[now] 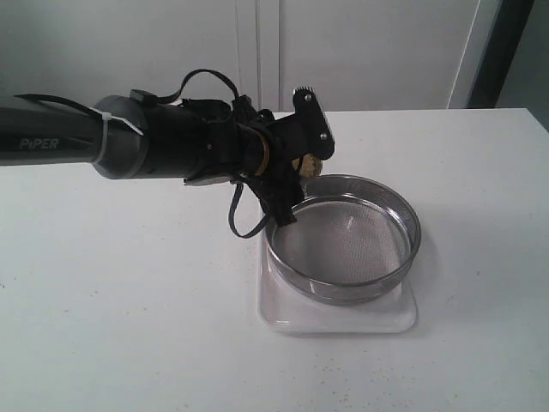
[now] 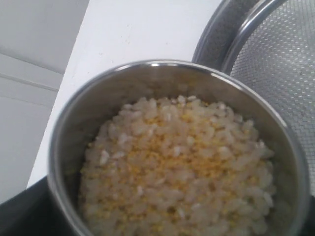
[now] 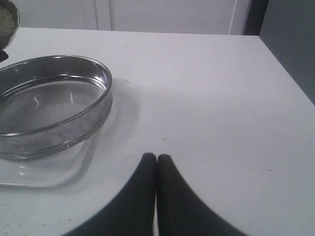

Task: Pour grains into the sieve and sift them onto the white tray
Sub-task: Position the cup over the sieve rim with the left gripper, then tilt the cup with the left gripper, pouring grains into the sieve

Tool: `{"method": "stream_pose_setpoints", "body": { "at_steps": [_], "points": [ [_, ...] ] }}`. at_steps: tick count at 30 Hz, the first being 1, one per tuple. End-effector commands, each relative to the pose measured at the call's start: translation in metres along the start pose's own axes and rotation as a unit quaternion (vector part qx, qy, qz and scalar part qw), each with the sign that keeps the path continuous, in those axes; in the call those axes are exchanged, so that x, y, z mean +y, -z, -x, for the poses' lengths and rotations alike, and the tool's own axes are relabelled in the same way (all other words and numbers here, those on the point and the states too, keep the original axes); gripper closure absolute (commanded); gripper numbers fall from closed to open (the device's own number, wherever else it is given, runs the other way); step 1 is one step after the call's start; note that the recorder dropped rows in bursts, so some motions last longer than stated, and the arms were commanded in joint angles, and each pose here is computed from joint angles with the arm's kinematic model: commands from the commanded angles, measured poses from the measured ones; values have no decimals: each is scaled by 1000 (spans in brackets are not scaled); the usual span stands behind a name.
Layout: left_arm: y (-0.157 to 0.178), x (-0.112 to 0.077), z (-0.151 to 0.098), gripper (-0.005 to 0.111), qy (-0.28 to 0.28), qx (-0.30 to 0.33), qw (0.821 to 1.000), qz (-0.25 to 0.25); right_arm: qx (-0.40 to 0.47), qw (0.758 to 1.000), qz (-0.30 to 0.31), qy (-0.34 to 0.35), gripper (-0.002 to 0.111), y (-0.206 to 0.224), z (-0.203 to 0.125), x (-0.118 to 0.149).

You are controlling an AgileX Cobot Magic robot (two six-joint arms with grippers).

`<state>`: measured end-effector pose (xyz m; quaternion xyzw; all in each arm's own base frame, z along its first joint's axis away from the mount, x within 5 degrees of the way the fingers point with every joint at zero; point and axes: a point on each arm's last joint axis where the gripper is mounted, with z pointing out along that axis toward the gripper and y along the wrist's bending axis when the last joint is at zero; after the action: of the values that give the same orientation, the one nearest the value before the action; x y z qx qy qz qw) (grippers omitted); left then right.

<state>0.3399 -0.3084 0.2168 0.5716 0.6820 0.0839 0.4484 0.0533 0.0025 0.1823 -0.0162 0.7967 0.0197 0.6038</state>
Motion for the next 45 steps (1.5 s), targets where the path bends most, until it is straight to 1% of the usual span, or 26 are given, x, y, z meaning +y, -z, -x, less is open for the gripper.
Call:
{"method": "stream_pose_setpoints", "body": {
  "at_steps": [1,9,15,20,24,29,34,45],
  "points": [
    [4,5,12,107,-44,-17,999,16,-6,1000,-3,1,108,0,-1,0],
    [4,7,12,107,-109,-8,994,25,-6,1000,-3,1,108,0,-1,0],
    [2,6,11,107,-137,-7,990,24,-6,1000,-3,1,108,0,-1,0],
    [-2,1,12,107,-143,-9,990,19,-6,1000,-3,1,108,0,-1,0],
    [-5,0,15,107,-150,-11,988,21,-6,1000,-3,1,108,0,-1,0],
    [-10,-2,11,107,-178,5,984,23,-6,1000,-3,1,108,0,-1,0],
    [-10,-3,10,107,-194,7,981,22,-6,1000,-3,1,108,0,-1,0],
    [-10,-2,10,107,-199,7,980,24,-6,1000,-3,1,108,0,-1,0]
  ]
}}
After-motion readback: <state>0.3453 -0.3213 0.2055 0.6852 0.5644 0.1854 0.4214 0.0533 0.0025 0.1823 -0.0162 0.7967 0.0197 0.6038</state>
